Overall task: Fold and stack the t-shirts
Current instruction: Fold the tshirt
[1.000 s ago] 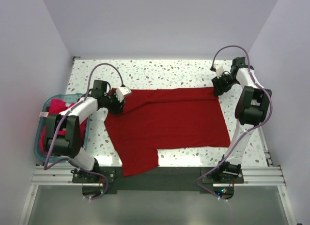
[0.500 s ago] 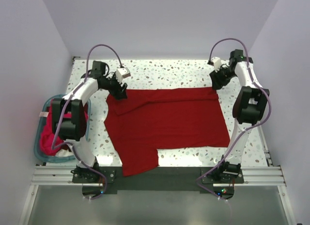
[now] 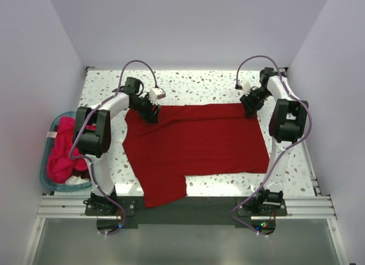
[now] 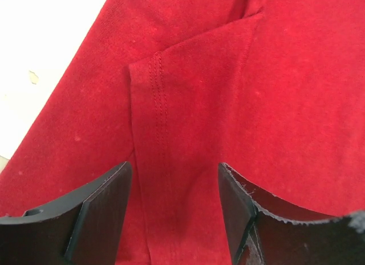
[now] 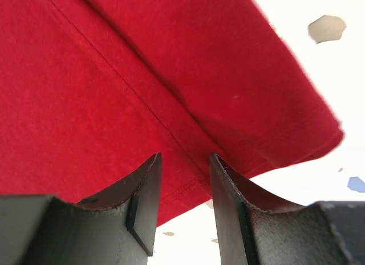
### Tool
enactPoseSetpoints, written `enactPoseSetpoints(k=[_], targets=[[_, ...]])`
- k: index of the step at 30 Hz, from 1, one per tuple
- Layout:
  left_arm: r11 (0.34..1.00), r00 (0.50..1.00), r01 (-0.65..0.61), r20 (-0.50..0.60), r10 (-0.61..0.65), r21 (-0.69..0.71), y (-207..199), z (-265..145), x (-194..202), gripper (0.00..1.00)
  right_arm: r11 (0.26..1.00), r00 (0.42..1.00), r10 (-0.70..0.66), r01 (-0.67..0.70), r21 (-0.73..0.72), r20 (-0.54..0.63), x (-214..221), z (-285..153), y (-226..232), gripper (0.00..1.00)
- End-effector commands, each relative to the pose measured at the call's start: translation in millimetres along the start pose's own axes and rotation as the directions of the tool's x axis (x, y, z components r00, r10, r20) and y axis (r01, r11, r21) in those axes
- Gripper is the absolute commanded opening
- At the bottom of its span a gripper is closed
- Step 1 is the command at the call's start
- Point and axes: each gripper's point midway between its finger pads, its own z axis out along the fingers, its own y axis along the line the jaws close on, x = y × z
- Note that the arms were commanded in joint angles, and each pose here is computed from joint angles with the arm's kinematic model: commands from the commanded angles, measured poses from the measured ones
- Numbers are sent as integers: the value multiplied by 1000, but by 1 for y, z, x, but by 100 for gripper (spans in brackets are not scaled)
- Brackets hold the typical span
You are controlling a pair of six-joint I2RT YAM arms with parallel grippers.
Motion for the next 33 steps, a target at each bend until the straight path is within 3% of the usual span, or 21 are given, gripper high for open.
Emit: enactPoseSetpoints(k=[1, 8, 17, 25, 33], targets=[[997, 1000, -28, -10, 28, -73, 15, 6, -2, 67, 999, 998, -38, 37, -10, -44, 11, -2, 3, 42], [991, 999, -40, -15, 38, -125, 26, 5, -5, 67, 999, 997, -51, 50, -15, -65, 17, 0, 3, 35], [999, 997, -13, -73, 9, -48, 16, 21, 14, 60, 999, 997, -51, 50, -17, -64, 16, -1, 3, 34], [996, 996, -89, -10, 88, -31, 0, 4, -7, 35, 999, 998, -44, 43, -23, -55, 14, -3, 7, 34], [986, 989, -144, 22, 146, -78, -9, -11, -21, 34, 999, 999, -33, 32, -23, -44, 10, -8, 8, 34]])
